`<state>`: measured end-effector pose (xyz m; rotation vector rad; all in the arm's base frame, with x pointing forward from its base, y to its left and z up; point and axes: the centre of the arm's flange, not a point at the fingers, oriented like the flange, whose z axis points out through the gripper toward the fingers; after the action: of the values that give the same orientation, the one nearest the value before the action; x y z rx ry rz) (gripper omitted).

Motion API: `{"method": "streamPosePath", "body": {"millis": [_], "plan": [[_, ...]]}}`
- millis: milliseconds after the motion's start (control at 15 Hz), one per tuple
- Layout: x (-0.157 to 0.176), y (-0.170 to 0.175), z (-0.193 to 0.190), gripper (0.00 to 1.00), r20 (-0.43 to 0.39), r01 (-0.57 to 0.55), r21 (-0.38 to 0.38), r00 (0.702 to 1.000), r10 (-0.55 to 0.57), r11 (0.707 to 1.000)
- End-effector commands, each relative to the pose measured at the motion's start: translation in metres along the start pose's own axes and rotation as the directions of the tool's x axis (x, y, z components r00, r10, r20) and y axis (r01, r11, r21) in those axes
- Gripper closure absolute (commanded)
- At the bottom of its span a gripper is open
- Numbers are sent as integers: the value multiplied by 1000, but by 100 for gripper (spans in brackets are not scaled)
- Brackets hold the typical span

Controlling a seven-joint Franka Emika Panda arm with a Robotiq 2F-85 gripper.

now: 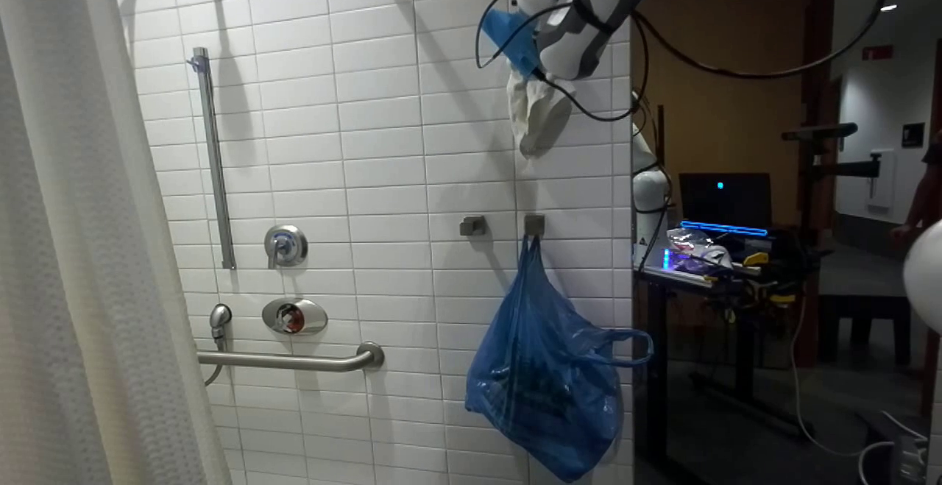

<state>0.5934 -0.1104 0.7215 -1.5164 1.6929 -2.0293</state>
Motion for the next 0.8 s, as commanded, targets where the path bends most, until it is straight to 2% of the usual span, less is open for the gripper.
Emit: {"method": "streamPosePath", "body": {"millis": [0,333,733], "plan": [[-19,-26,-13,98,-77,102,18,992,-100,995],[-44,-41,-10,98,-90,202,17,976,-200,979],[-39,-44,23,98,-72,238,-59,968,-242,969]]}}
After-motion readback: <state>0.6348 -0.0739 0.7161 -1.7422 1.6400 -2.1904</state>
